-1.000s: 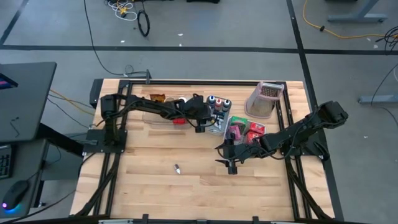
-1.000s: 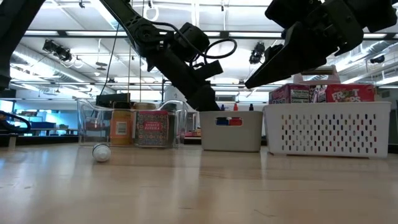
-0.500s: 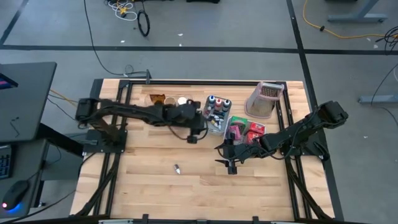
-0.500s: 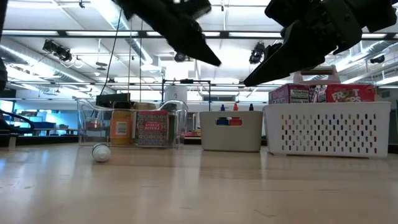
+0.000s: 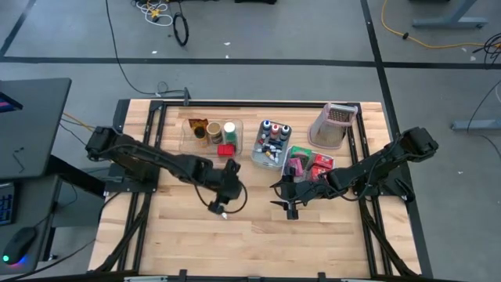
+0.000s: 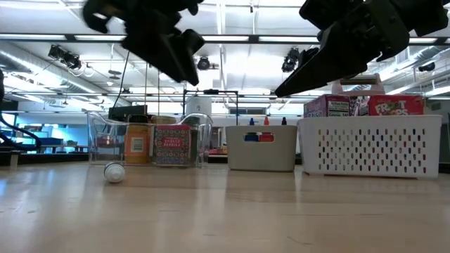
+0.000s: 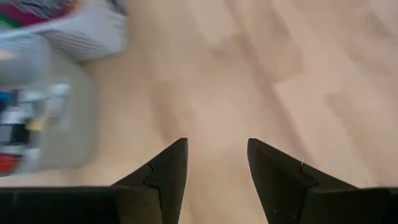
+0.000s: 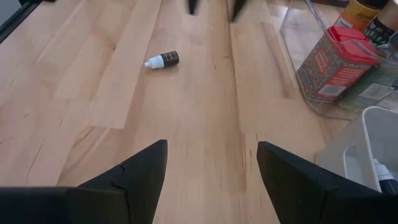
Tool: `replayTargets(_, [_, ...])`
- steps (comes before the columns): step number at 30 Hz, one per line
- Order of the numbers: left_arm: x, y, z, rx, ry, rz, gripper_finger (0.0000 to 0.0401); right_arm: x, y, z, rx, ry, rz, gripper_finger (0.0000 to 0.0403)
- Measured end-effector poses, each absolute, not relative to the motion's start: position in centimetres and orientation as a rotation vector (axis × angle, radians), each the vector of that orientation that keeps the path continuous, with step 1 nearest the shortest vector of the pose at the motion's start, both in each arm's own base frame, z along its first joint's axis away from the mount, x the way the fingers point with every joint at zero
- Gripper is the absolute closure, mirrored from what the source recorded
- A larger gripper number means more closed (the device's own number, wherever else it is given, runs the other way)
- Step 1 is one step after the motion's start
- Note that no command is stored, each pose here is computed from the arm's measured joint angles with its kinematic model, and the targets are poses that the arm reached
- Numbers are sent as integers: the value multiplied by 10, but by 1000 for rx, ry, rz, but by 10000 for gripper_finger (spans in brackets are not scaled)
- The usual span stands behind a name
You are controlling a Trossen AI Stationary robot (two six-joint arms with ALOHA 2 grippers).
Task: Pick & Place Kitchen Items
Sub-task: Put the small brown food coloring into the gray bin
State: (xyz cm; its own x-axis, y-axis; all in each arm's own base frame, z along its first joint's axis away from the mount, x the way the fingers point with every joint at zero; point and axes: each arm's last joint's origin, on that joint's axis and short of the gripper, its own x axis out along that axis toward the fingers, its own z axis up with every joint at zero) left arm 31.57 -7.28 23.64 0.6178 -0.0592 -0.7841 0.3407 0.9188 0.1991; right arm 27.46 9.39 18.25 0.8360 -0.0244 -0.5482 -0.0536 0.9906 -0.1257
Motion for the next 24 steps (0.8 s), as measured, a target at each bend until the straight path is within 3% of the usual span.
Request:
replayTargets(9, [289, -90, 187, 217, 1021, -263, 225, 275, 94, 183, -142, 579, 17, 142])
replayTargets(17, [275, -96, 154, 190, 928, -402, 226, 275, 94, 183, -144, 578, 18, 142])
replayTargets(24, [266, -94, 142, 185, 929, -405, 226, 275, 94, 183, -144, 578, 18, 142])
